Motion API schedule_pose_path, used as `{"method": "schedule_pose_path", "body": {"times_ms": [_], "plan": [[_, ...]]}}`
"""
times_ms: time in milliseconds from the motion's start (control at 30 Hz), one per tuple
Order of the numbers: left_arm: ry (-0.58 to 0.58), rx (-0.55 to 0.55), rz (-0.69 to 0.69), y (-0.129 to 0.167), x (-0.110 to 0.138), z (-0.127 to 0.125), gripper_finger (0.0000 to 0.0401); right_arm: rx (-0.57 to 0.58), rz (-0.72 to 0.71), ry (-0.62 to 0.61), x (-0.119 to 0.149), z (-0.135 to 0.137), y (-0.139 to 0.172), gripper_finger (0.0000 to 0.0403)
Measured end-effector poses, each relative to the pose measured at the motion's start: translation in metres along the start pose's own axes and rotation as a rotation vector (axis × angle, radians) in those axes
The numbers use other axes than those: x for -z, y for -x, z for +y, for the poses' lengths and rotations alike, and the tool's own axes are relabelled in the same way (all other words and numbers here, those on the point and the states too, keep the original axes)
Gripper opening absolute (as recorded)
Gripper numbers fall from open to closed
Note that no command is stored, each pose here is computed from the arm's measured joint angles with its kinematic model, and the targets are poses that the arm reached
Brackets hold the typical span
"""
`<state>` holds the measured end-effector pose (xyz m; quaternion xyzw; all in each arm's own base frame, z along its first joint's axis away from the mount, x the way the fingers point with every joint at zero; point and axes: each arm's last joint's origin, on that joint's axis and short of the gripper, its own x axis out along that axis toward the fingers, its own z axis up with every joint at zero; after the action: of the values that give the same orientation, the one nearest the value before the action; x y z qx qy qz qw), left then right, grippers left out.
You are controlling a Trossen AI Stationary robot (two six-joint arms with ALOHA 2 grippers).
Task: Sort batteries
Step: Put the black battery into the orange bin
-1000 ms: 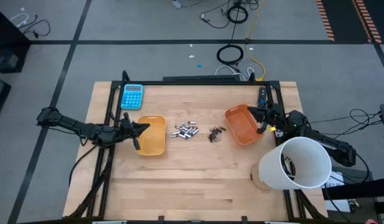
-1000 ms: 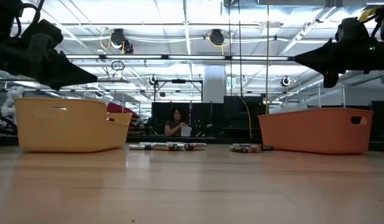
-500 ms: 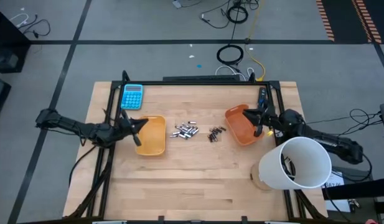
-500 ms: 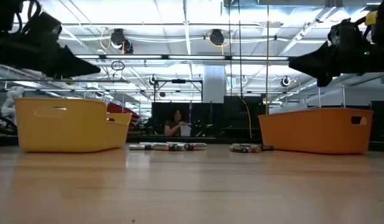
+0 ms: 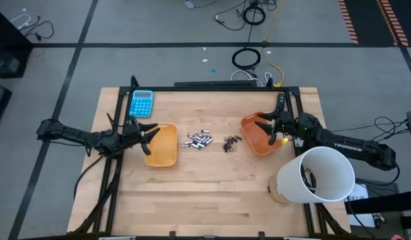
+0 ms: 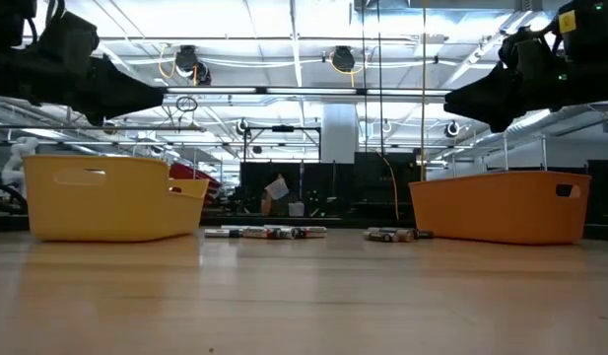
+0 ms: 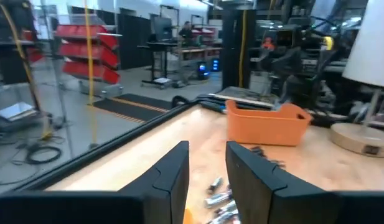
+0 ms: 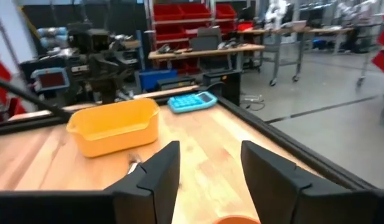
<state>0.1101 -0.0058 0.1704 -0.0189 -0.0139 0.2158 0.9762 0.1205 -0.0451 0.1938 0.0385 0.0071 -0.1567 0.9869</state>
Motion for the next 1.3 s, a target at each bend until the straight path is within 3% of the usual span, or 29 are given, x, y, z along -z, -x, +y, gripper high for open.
{"method": "schedule_pose_path", "body": {"times_ms": [133,233,467,700,933,1300], "plan": [[0.13,0.028,-0.033,0.0,-0.004,-0.001,0.0121,-0.037,0.012,0.011,-0.002,0.005,-0.005,0.016],[0.157,0.062,-0.031,0.0,-0.009,-0.002,0.0121,-0.064,0.008,0.019,-0.013,0.01,-0.009,0.0167],[0.097,-0.011,0.034,-0.005,-0.03,0.0,0.0121,-0.081,0.184,0.127,-0.038,0.015,-0.042,0.0173],[0.063,-0.036,0.085,-0.019,-0.048,0.0,0.0121,-0.156,0.272,0.201,-0.063,0.014,-0.105,0.0174],[0.016,-0.047,0.181,-0.037,-0.049,-0.004,0.0121,-0.223,0.386,0.268,-0.057,0.018,-0.156,0.0172],[0.004,-0.049,0.218,-0.045,-0.044,-0.003,0.0121,-0.241,0.447,0.308,-0.05,0.017,-0.176,0.0167]]}}
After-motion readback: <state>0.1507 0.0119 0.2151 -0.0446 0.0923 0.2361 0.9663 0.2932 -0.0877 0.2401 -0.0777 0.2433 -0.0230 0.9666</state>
